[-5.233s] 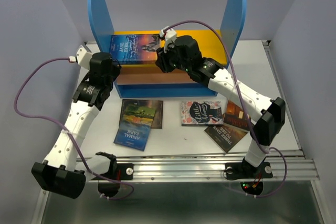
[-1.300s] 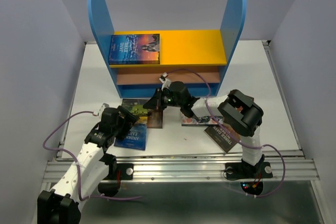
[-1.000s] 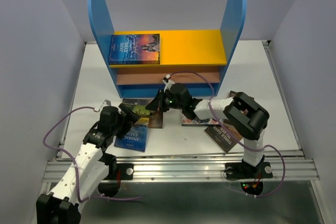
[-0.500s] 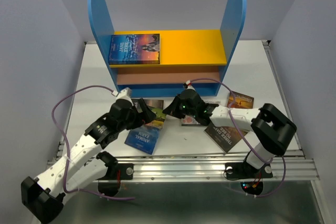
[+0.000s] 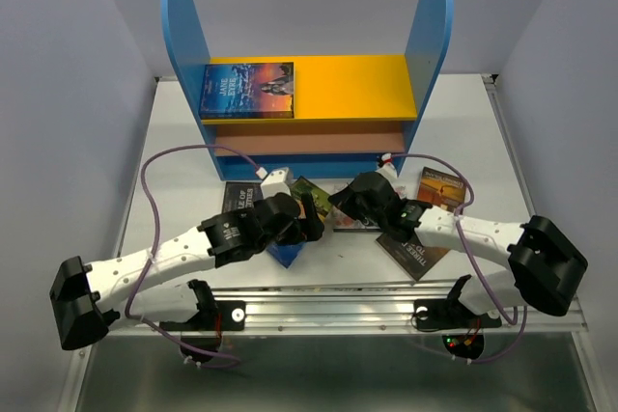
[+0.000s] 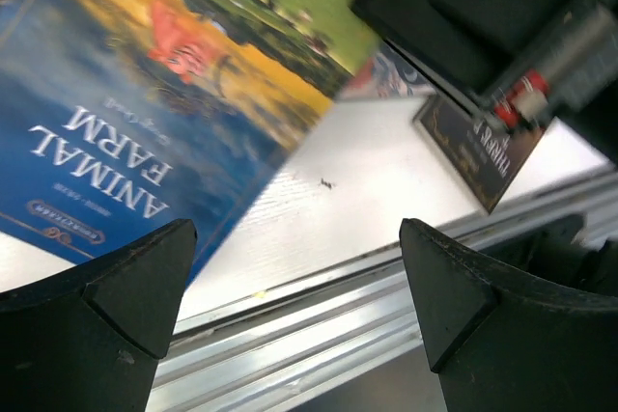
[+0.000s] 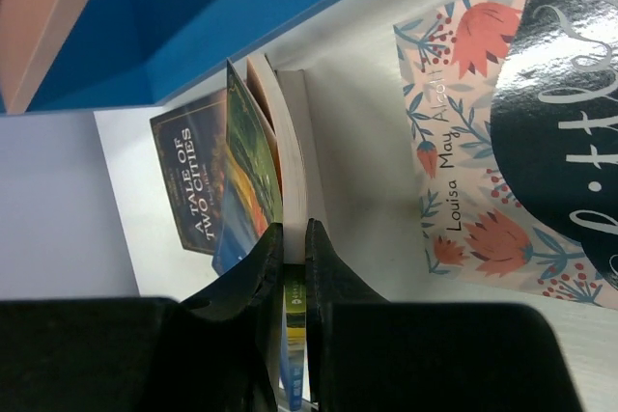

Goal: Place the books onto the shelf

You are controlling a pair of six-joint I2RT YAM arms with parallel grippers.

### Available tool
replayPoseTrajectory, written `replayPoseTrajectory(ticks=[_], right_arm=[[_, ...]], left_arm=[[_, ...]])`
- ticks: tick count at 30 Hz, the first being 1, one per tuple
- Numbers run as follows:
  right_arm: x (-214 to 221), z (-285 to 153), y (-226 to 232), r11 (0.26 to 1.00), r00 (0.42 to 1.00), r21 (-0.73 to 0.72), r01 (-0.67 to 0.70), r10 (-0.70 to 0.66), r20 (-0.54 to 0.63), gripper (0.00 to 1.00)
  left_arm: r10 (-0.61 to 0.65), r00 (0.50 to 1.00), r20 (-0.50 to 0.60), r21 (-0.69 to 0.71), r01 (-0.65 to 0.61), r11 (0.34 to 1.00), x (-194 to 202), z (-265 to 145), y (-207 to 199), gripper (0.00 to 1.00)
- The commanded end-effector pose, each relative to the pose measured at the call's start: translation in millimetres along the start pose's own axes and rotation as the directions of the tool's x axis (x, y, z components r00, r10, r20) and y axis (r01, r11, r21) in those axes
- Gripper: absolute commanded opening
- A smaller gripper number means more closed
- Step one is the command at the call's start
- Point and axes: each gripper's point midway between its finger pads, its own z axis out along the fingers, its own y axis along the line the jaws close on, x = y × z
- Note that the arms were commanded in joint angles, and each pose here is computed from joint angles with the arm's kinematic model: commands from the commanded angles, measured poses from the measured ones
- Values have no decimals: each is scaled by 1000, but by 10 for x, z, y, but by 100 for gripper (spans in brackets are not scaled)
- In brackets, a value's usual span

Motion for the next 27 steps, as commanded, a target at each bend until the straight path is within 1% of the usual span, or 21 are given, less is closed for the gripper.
replayPoseTrajectory(ticks=[1,2,4,5,8,11,13,17,20,21,23,24,26,27], right_arm=[[-93,5,108,998,997,-18,-62,63,42,1],[-80,4,118,999,998,-22,-49,50,34,1],[-103,-14,149,999,998,-23,-47,48,38,1],[-115,-38,165,999,998,-29,-43,44,38,1],[-152,-83,192,999,998,-32,-39,41,45,1],[-213,-151,222,999,997,-39,-36,39,62,1],[-230,-206,284,997,998,-63,-38,41,57,1],[-201,-259,297,998,999,-61,-31,33,29,1],[-197,-281,336,997,999,-72,-33,35,20,1],[-180,-283,344,997,999,-75,-32,32,10,1],[-173,-291,370,996,999,-82,-31,32,2,1],[-155,-287,366,996,1000,-82,-27,27,-5,1],[-151,-283,374,996,1000,-83,-27,27,-8,1],[-136,-267,363,997,1000,-78,-23,22,-13,1]], left_arm=[[157,984,86,46,-161,986,-47,-10,-286,99],[234,970,73,9,-235,972,0,56,-235,99],[298,952,64,-20,-298,954,22,114,-199,99],[370,928,33,-29,-369,929,109,174,-170,99],[423,906,14,-41,-422,905,189,235,-163,99],[443,897,16,-75,-440,895,224,275,-115,99],[459,889,10,-91,-456,885,244,301,-58,99],[512,859,-15,-136,-509,850,306,391,1,99],[553,832,-42,-238,-546,803,316,504,125,94],[565,823,-57,-275,-557,784,307,499,187,88],[566,824,-30,-359,-537,763,217,516,208,75],[567,823,-27,-382,-532,755,170,487,187,66],[569,822,-14,-416,-522,744,122,473,171,51],[579,816,0,-433,-522,735,116,471,154,45]])
